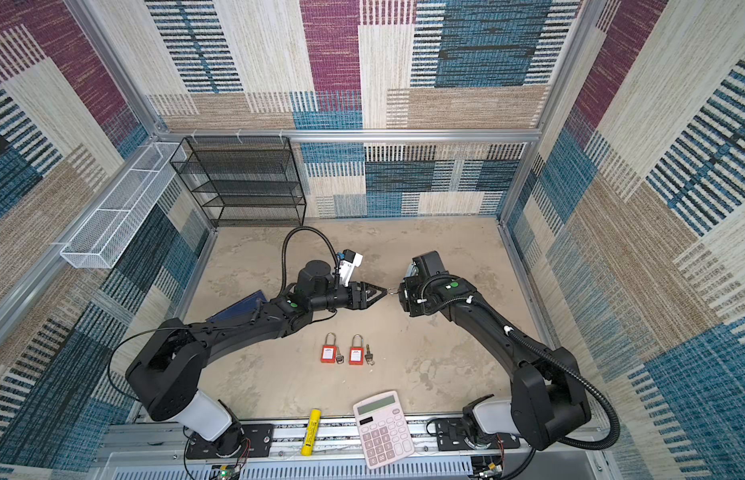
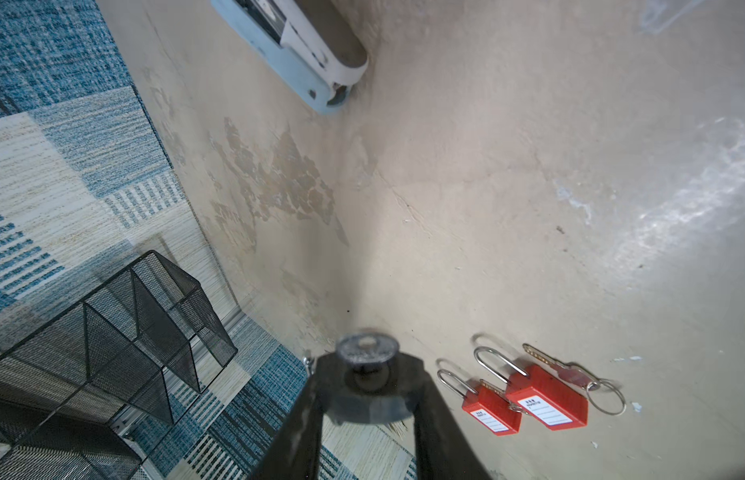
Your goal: Lock with the key
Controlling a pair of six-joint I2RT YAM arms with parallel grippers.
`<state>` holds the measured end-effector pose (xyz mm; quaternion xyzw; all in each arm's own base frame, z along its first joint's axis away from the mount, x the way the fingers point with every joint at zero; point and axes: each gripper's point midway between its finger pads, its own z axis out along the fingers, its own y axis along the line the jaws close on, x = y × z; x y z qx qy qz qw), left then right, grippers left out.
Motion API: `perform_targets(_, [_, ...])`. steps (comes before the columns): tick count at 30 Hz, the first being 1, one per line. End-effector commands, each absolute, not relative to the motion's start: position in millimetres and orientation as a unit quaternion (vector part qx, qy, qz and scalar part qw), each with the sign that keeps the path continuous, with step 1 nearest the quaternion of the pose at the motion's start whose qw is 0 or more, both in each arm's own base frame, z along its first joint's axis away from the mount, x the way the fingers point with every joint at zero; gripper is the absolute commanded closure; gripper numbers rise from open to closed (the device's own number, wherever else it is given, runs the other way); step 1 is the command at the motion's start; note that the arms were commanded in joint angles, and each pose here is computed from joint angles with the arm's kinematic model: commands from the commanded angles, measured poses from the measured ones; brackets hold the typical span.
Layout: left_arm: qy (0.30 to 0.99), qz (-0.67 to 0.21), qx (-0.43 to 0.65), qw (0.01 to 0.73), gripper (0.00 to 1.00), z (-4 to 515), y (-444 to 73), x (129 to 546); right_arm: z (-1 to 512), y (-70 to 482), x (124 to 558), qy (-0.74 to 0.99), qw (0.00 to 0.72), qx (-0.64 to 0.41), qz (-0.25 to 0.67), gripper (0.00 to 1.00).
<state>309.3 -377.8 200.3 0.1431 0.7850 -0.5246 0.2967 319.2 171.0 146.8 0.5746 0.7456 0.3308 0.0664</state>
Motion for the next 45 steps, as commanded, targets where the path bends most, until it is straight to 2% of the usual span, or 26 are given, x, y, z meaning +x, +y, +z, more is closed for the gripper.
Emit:
perform_targets(1, [0.756, -0.56, 0.123, 0.315, 0.36, 215, -386, 319, 157, 175, 326, 0.729, 0.07, 0.58, 0.356, 0.71])
perform_targets(22, [0.744, -0.578, 0.136, 0.305, 0.42, 196, -410, 315, 180, 187, 333, 0.726, 0.061, 0.56, 0.394, 0.7])
perform_targets(45, [0.731, -0.592, 0.135, 0.311, 0.72, 201, -420, 322, 192, 198, 333, 0.724, 0.045, 0.544, 0.423, 0.69])
